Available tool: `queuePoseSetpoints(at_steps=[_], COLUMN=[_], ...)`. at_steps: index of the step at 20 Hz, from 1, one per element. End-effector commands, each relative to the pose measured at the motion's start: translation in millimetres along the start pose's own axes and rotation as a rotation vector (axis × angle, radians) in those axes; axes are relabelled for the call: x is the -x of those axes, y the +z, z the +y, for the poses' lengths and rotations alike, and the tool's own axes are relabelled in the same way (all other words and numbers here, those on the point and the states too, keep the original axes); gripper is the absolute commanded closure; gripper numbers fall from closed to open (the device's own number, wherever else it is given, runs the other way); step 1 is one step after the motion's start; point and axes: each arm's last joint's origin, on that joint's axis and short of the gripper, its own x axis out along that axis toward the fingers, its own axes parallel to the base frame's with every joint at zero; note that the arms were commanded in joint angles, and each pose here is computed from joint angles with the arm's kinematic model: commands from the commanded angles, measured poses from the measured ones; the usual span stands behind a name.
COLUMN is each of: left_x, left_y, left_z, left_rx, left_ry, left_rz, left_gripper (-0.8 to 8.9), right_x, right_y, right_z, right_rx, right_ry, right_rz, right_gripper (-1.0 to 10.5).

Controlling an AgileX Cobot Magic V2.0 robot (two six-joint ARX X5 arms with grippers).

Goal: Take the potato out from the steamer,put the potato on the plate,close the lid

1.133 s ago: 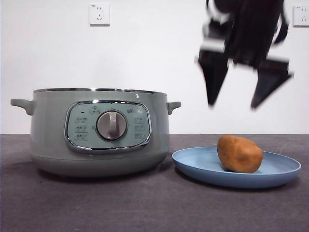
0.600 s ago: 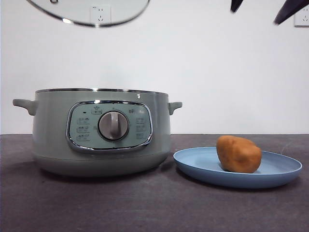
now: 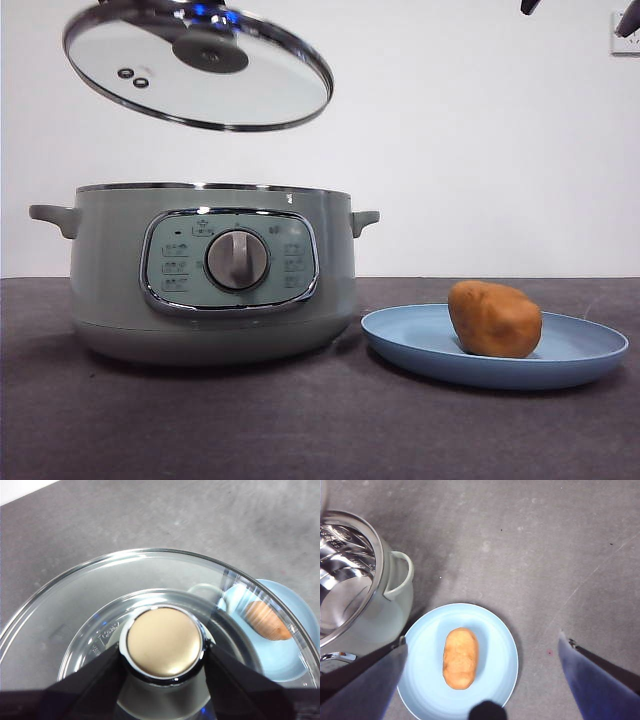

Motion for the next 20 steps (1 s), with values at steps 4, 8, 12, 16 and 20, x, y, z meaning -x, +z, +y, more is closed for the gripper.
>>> queuePoseSetpoints(at_steps=[4,8,12,16,20], left_x=[-23.6,-39.1,-57.0,-70.6,-79.5], left_y=[-20.5,-54.9,-70.8,-83.3,-100.6], left_z=[-1.1,-2.2,-3.8,-13.1,-16.0], left_rx=[-0.003,0.004,-0.015,-0.029,-0.016], left_ry=[-0.011,0.005,-0.01,-0.022,-0.038], left_rz=[-0.035,-0.031,-0.074,-0.044,0.023], left_gripper=[8.21,8.21,8.21,8.22,8.22], right_x=[-0.7,-0.7,-0.7,-0.7,-0.7], right_y=[0.8,0.9,0.8,0.7,0.8], right_z=[-0.1,-0.1,-0.1,-0.1,-0.1], right_rx=[-0.008,-0.016,-0.025,-0.026,-0.026], right_ry=[-0.003,-0.003,-0.002,-0.002,-0.002], right_rz=[-0.004,-0.005,-0.004,-0.003,-0.004], right_gripper=[4.4,4.4,4.5,4.5,4.5])
